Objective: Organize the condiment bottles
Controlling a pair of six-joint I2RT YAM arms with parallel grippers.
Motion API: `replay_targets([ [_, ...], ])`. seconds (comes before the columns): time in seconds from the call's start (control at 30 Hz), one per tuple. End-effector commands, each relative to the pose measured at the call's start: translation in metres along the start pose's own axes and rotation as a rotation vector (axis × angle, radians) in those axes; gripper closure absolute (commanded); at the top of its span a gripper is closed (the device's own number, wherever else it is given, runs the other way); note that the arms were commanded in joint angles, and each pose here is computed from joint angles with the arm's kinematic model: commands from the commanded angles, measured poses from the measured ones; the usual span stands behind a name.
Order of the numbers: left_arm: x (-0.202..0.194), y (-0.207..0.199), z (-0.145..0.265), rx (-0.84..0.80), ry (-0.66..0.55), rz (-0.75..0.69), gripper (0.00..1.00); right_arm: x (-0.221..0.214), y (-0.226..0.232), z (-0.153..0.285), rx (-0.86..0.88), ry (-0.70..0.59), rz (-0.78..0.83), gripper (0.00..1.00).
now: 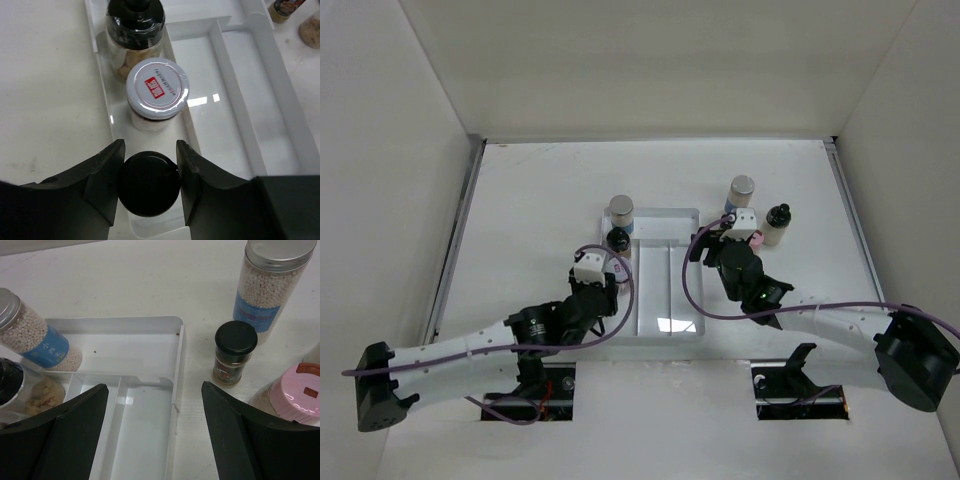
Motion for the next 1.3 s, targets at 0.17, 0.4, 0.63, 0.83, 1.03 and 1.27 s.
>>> replay_targets([
  [0.17,-0.003,-0.029,-0.027,0.005,-0.011,0.01,0.67,0.009,0.005,-0.002,0.017,-0.043,-0.046,0.26],
  [0.4,-0.012,-0.031,-0.03,0.0,-0.004,0.022,0.6,0.012,0.009,-0.001,0.03,-0.04,-0.068,0.76],
  [0.63,-0.011,-0.03,-0.023,-0.018,-0.023,0.042,0.27,0.029,0.005,-0.002,-0.014,-0.063,-0.082,0.61],
  [0.83,0.009,-0.021,-0.012,-0.023,-0.104,0.108,0.15,0.057,-0.007,-0.026,-0.142,-0.078,-0.112,0.24],
  [1.03,0.041,0.0,0.004,-0.02,-0.242,0.21,0.12,0.104,-0.022,-0.054,-0.254,-0.111,-0.091,0.08],
  [1.27,0.077,0.036,0.004,0.088,-0.437,0.352,0.11,0.138,-0.045,-0.081,-0.377,-0.101,-0.029,0.0],
])
Point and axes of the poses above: each gripper's point midway between its finger pads, its own z axis back along the fingers, its own y axis along the line the jaws close on, x = y × z, the point moved 7 cm from there along z, back along the fingers, and after that the axes turned 11 degrees about -z, right-handed, at the moved point
